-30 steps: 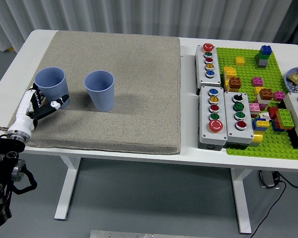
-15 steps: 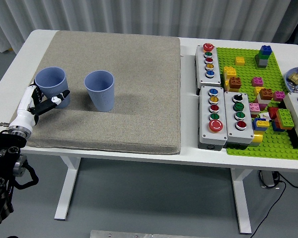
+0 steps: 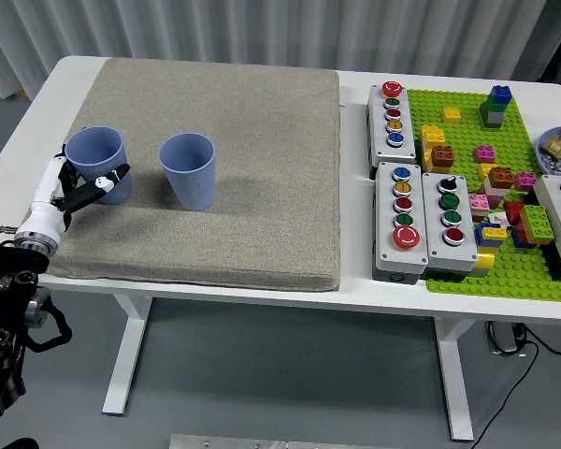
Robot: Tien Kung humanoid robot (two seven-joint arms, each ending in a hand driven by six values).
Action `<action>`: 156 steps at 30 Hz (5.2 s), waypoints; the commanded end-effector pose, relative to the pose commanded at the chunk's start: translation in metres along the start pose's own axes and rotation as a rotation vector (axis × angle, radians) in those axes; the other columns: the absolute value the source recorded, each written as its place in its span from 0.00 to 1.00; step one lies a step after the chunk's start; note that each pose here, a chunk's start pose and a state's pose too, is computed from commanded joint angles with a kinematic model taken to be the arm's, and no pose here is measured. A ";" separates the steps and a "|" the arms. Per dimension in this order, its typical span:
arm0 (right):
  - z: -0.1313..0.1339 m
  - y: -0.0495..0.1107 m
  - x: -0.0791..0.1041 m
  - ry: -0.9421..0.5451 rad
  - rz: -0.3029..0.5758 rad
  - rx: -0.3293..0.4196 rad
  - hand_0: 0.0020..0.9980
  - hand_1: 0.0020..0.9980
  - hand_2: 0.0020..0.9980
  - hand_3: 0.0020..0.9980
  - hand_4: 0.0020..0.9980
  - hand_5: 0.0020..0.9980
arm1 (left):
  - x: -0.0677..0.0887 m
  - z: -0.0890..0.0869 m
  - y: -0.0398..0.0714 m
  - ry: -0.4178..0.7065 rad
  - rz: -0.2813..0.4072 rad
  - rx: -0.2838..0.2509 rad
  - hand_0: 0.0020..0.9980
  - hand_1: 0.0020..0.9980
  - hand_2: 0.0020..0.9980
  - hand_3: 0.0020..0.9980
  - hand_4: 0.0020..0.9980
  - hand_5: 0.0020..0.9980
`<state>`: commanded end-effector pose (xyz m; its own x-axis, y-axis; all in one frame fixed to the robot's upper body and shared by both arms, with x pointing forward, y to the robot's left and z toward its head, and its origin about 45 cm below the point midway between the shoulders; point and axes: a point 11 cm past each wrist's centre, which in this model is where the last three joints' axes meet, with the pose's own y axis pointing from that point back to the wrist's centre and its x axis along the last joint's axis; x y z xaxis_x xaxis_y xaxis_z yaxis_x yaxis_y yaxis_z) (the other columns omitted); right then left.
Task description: Pick cup pour cup place
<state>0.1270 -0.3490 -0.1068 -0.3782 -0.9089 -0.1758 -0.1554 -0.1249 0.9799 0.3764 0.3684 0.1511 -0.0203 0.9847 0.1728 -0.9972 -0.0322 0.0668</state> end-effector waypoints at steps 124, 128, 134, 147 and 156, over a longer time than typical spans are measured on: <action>0.001 0.001 0.002 0.014 0.001 -0.007 0.75 0.70 0.75 0.61 0.11 0.27 | 0.009 0.035 0.015 0.013 0.091 -0.145 0.50 0.57 0.80 0.70 0.50 0.00; 0.001 0.001 0.003 0.013 0.002 -0.008 0.75 0.70 0.75 0.61 0.11 0.27 | 0.010 0.044 0.022 -0.019 0.071 -0.166 0.50 0.57 0.80 0.70 0.50 0.00; 0.002 0.001 0.004 0.013 0.004 -0.008 0.75 0.70 0.75 0.61 0.11 0.27 | 0.006 0.056 0.029 -0.079 0.026 -0.193 0.50 0.57 0.80 0.70 0.49 0.00; -0.001 0.002 0.005 0.011 0.007 -0.001 0.75 0.70 0.75 0.61 0.11 0.27 | -0.001 0.080 0.033 -0.216 -0.064 -0.230 0.51 0.57 0.79 0.69 0.48 0.00; -0.001 0.002 0.007 0.008 0.010 0.003 0.75 0.70 0.75 0.61 0.11 0.27 | -0.006 0.087 0.032 -0.367 -0.118 -0.225 0.51 0.57 0.79 0.69 0.48 0.00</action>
<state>0.1252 -0.3556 -0.1058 -0.3726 -0.9131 -0.1656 -0.1544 -0.1150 0.9813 0.3507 0.3470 0.2378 0.0806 0.8522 0.5170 -0.9827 0.1548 -0.1020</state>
